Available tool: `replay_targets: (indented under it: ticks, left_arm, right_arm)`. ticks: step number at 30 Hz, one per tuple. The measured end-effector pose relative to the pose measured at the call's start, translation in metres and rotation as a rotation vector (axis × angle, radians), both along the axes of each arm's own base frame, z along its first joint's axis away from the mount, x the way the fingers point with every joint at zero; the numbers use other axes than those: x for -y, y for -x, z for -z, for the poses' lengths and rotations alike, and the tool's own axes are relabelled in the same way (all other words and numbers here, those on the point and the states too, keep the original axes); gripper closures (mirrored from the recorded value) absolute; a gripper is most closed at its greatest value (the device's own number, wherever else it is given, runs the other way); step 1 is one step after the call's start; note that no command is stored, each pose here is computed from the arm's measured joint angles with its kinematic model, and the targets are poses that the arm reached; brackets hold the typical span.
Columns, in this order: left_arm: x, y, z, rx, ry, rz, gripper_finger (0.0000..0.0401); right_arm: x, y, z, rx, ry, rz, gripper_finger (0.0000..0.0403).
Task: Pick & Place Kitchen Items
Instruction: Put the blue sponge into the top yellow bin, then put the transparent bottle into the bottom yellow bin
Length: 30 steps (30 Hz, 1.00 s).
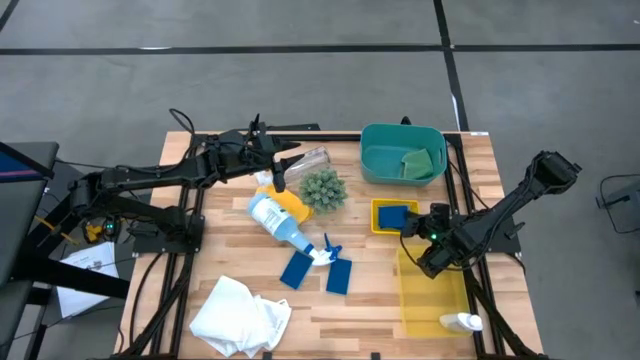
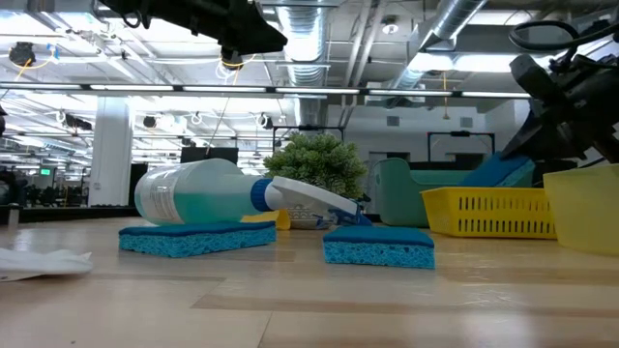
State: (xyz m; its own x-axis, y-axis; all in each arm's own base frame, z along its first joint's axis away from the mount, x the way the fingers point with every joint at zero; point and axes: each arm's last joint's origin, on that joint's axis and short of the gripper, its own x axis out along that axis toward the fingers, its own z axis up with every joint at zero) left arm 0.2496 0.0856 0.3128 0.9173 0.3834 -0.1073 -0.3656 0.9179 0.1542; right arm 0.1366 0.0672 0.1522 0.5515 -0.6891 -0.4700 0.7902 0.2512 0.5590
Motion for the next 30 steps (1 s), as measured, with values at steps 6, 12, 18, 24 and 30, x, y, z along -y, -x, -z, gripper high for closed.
replay_targets:
  ticks: [6, 12, 18, 24, 30]
  left_arm:
    - [0.0, 0.0, 0.0, -0.001, 0.0, 0.0, 0.0261]
    - [0.0, 0.0, 0.0, -0.001, 0.0, 0.0, 0.0261]
    - [0.0, 0.0, 0.001, -0.009, 0.003, 0.0, 0.0261]
    - [0.0, 0.0, 0.001, -0.009, 0.003, 0.001, 0.0261]
    - [0.0, 0.0, 0.001, -0.015, 0.005, 0.001, 0.0261]
  right_arm:
    - [0.0, 0.0, -0.001, 0.0, 0.027, -0.005, 0.0302]
    - [0.0, 0.0, -0.001, -0.013, 0.045, -0.016, 0.0229]
    - [0.001, 0.0, -0.002, -0.018, 0.088, -0.026, 0.0183]
    - [-0.002, -0.005, -0.012, -0.049, 0.159, -0.062, 0.0175]
    - [-0.007, -0.012, -0.026, -0.076, 0.231, -0.096, 0.0175]
